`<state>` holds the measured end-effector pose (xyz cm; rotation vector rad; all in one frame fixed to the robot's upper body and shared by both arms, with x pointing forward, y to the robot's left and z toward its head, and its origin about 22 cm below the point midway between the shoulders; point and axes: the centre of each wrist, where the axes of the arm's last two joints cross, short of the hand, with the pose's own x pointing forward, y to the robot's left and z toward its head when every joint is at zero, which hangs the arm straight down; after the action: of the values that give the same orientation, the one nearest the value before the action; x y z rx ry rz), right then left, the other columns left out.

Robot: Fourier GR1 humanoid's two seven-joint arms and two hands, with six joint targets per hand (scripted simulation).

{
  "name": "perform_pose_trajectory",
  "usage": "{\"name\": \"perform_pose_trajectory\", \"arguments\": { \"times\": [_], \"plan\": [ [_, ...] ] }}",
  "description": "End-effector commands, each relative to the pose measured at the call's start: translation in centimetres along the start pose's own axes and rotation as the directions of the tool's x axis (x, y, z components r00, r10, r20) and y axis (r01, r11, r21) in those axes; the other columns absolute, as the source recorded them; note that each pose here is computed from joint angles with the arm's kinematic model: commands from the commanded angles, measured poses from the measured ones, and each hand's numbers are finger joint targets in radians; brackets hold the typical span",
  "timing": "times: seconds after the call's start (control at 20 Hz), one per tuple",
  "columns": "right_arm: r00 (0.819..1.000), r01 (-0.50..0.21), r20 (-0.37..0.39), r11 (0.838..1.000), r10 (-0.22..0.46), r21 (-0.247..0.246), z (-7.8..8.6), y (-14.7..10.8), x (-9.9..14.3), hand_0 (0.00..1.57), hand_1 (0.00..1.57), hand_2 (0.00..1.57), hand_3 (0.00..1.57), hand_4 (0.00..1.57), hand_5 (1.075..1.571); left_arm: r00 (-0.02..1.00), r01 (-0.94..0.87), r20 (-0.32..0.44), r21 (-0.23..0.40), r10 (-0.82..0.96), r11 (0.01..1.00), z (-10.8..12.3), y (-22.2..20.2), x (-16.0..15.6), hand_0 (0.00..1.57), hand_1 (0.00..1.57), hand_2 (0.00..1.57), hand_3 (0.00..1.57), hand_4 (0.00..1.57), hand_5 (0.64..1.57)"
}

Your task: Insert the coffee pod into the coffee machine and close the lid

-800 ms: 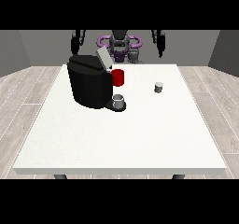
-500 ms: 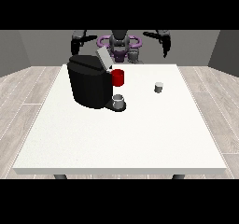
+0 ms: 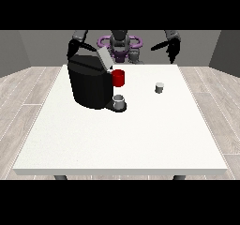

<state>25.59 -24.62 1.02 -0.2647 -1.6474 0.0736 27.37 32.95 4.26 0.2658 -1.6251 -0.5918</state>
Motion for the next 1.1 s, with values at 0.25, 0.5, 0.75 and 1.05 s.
{"name": "perform_pose_trajectory", "arguments": {
  "times": [0.25,0.5,0.75,1.05],
  "plan": [
    [1.000,0.017,0.024,0.999,-0.019,0.051,-0.4,3.4,1.5,0.00,0.00,0.00,0.00,0.00,1.571,0.978,0.170,-0.117,-0.053,-0.175,0.984,-2.9,5.6,-0.5,0.00,0.00,0.00,0.00,0.00,1.571],
    [0.995,-0.009,0.100,0.996,0.001,0.084,-2.1,4.4,5.1,0.00,0.00,0.00,0.00,0.00,1.571,0.957,0.240,-0.164,-0.015,-0.239,0.971,-4.0,8.4,-1.6,0.00,0.00,0.00,0.00,0.00,1.571],
    [0.995,0.048,0.077,0.994,-0.056,0.095,-2.2,5.8,4.5,0.00,0.00,0.00,0.00,0.00,1.571,0.941,0.293,-0.156,-0.076,-0.301,0.953,-4.6,7.0,-3.0,0.00,0.00,0.00,0.00,0.00,1.571],
    [0.998,0.035,0.046,0.995,-0.039,0.091,-3.4,5.3,3.0,0.00,0.00,0.00,0.00,0.00,1.571,0.918,0.362,-0.148,-0.056,-0.367,0.930,-7.4,3.4,-2.6,0.26,0.26,0.59,0.25,0.00,1.571]
  ]
}}
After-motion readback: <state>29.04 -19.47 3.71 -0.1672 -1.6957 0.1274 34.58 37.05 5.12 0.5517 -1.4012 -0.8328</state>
